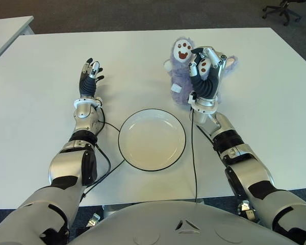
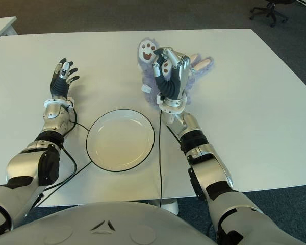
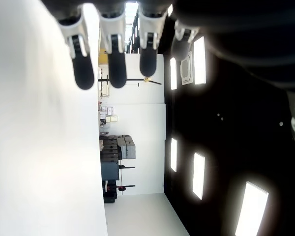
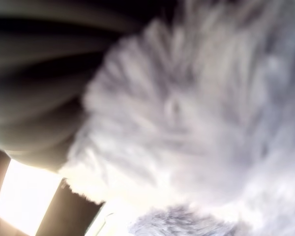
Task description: Put the doll into the plate.
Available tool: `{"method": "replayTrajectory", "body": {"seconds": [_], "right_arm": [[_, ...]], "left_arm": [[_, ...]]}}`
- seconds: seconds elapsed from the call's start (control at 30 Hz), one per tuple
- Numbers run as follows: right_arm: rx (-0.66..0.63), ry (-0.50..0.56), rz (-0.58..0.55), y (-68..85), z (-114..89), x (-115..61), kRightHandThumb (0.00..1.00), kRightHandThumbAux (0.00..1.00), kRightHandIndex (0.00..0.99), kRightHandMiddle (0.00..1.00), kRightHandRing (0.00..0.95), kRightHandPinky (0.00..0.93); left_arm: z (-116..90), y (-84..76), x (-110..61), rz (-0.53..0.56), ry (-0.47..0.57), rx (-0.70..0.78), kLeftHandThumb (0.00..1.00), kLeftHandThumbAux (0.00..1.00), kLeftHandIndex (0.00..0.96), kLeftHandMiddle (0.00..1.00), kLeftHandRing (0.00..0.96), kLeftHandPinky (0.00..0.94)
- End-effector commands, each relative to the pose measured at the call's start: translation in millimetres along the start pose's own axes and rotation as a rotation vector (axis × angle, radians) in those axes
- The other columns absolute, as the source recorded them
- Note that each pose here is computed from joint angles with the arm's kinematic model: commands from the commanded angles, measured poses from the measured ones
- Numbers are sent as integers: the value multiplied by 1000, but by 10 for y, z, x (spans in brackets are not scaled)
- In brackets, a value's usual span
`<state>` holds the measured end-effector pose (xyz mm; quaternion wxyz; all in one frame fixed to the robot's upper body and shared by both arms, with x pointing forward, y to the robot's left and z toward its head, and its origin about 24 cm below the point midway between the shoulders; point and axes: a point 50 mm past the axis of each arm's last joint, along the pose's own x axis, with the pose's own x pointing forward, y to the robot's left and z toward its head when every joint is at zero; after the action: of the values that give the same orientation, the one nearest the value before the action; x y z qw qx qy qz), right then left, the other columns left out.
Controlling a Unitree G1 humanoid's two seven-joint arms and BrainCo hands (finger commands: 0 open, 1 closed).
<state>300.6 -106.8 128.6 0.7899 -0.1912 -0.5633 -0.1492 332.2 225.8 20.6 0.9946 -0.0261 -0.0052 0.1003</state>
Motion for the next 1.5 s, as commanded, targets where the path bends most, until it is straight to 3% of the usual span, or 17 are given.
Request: {"method": "replayTrajectory", "body": {"seconds": [0.03, 0.4, 1.17, 1.5], "right_arm": [[0, 0, -17, -35, 2, 12, 721, 711, 439, 850, 857, 856], [-20, -17, -45, -47, 31, 101, 721, 711, 440, 852, 862, 870], [85, 17, -29, -88, 59, 222, 714, 714, 439, 857, 868, 866], [-18, -35, -67, -98, 27, 305, 707, 715, 439, 850, 865, 853]], "left_arm": [[-493, 8, -321, 11, 204, -12, 0, 355, 27, 146, 187, 244], [-492, 12, -318, 16, 206, -10, 0, 362, 29, 150, 193, 248], [-489, -5, -308, 12, 208, -17, 0, 365, 30, 148, 200, 274], [-494, -27, -310, 14, 209, -14, 0, 360, 42, 163, 205, 251]]}}
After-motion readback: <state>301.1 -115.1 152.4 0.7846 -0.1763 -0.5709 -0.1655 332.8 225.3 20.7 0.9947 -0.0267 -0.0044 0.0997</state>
